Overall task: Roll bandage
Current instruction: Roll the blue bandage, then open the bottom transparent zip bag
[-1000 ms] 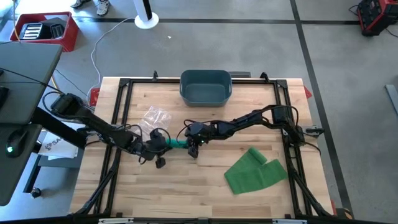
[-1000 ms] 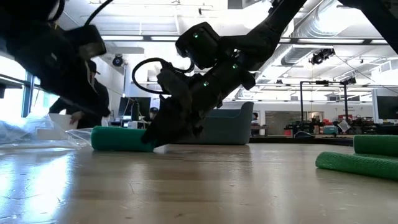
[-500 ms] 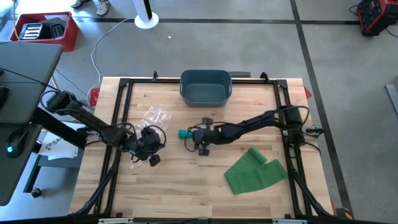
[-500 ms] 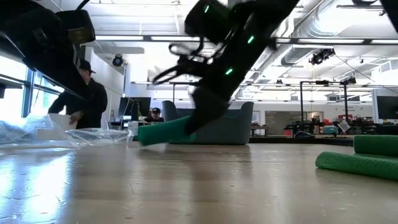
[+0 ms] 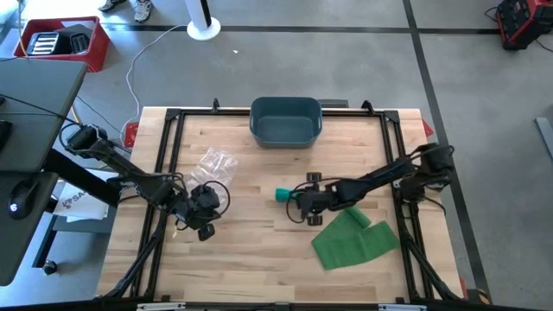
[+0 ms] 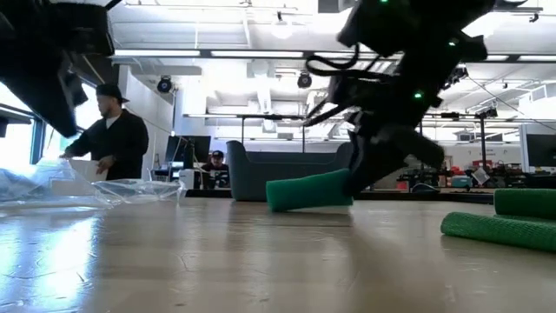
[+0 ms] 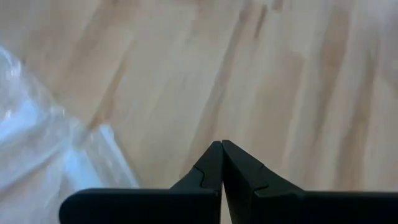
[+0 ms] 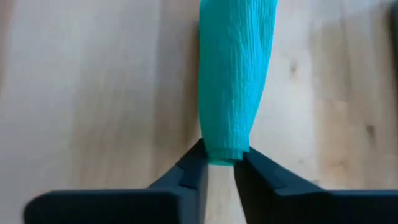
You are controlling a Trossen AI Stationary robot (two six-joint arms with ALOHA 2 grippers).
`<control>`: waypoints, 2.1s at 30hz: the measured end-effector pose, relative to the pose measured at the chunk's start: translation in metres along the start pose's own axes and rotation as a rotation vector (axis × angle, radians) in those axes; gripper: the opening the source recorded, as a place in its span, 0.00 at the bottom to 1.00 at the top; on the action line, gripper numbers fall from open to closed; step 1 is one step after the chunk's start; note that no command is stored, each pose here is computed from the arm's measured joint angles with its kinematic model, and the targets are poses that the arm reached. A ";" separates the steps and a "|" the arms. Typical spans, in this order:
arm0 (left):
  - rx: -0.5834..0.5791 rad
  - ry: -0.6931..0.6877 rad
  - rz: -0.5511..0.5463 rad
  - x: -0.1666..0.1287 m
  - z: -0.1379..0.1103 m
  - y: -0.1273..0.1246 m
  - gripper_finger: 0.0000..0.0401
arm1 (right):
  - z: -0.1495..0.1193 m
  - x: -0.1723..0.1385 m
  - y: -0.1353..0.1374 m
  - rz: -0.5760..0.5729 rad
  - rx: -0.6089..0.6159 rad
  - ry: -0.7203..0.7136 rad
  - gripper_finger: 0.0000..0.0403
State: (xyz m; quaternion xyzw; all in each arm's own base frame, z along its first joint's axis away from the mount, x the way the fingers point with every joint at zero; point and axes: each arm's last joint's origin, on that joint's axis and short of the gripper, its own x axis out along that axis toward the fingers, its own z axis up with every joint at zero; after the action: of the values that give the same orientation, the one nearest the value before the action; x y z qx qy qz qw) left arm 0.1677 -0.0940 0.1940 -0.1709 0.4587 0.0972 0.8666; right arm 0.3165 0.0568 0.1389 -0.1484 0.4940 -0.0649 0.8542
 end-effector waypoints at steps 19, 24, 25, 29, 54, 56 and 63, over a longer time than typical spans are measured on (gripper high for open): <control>-0.343 0.279 0.165 0.020 -0.045 0.035 0.00 | 0.026 -0.100 -0.008 0.009 0.054 -0.389 0.54; -0.352 0.067 0.051 0.038 -0.035 0.035 0.00 | 0.030 -0.101 -0.002 -0.006 0.062 -0.428 0.54; -0.340 0.011 0.031 0.040 -0.028 0.034 0.00 | 0.031 -0.099 -0.001 -0.002 0.061 -0.434 0.54; -0.214 -0.170 -0.019 0.040 0.004 0.028 0.00 | 0.037 -0.089 0.002 0.037 0.032 -0.468 0.54; 0.884 0.232 0.048 0.062 -0.002 -0.037 0.51 | 0.039 -0.074 -0.009 0.013 0.120 -0.451 0.54; 0.907 0.249 0.088 0.066 -0.006 -0.037 0.53 | 0.039 -0.074 -0.009 0.013 0.121 -0.451 0.54; 0.892 0.308 0.162 0.081 -0.014 -0.035 0.40 | 0.039 -0.074 -0.009 0.023 0.138 -0.451 0.54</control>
State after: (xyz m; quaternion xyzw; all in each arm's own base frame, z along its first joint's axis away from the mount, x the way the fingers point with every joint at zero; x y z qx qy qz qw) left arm 0.2143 -0.1307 0.1266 0.2417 0.5907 -0.0682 0.7668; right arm 0.3131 0.0749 0.2210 -0.0947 0.2868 -0.0538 0.9518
